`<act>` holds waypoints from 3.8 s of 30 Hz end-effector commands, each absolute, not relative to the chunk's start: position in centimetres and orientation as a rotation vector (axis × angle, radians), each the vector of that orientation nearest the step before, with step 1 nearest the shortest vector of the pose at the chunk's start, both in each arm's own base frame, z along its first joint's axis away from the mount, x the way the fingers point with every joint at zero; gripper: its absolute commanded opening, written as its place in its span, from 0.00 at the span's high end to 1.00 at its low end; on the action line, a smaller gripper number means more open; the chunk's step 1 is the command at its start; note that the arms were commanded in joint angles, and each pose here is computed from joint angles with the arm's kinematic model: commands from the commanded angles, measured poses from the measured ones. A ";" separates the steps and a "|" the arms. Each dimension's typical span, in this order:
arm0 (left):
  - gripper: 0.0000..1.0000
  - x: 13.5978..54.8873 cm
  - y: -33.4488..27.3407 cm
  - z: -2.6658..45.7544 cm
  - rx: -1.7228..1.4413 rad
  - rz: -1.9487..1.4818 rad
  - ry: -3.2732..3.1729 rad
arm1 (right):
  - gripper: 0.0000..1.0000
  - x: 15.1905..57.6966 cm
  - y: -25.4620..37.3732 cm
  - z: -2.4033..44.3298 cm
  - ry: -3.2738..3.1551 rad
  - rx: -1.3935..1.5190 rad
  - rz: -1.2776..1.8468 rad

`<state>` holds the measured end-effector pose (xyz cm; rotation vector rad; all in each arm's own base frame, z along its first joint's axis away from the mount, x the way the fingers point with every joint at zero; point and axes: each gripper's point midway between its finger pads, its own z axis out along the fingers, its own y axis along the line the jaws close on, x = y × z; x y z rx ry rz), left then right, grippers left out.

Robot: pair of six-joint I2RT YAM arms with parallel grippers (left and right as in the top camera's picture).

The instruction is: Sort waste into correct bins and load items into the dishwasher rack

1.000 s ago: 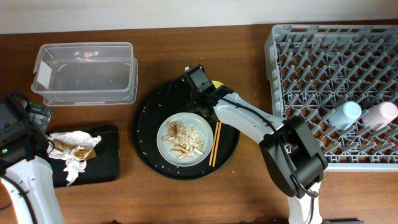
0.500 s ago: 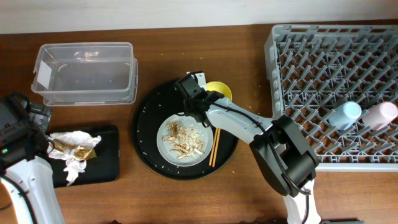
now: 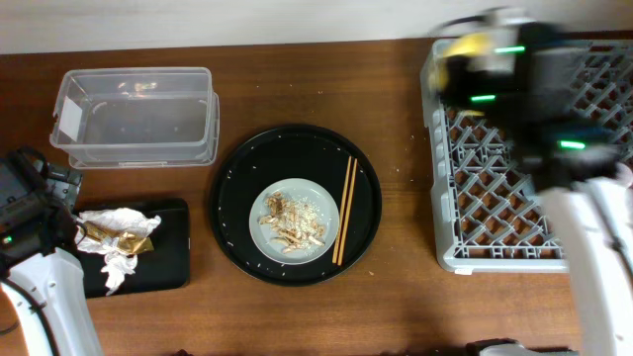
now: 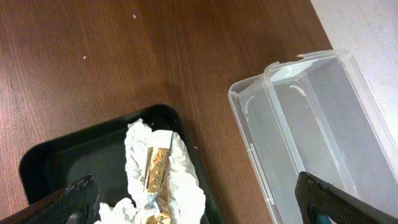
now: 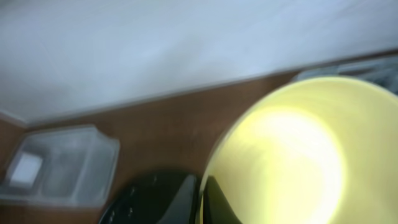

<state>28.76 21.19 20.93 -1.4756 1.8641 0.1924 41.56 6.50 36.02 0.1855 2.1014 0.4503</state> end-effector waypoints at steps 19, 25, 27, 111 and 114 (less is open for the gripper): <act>0.01 28.7 21.4 21.2 -1.464 0.203 1.862 | 0.96 49.8 -24.0 20.5 1.772 0.288 1.023; 0.01 28.7 21.4 21.2 -1.465 0.203 1.862 | 0.96 50.4 -25.4 18.3 1.786 0.416 1.010; 0.01 28.7 21.4 21.2 -1.465 0.203 1.862 | 0.96 49.9 -26.5 18.3 1.778 0.436 0.991; 0.01 28.7 21.3 21.2 -1.464 0.203 1.863 | 0.82 50.1 -25.9 12.9 2.623 0.616 -0.263; 0.01 28.7 21.3 21.2 -1.464 0.203 1.863 | 0.96 50.8 -24.2 15.8 2.564 0.572 -0.135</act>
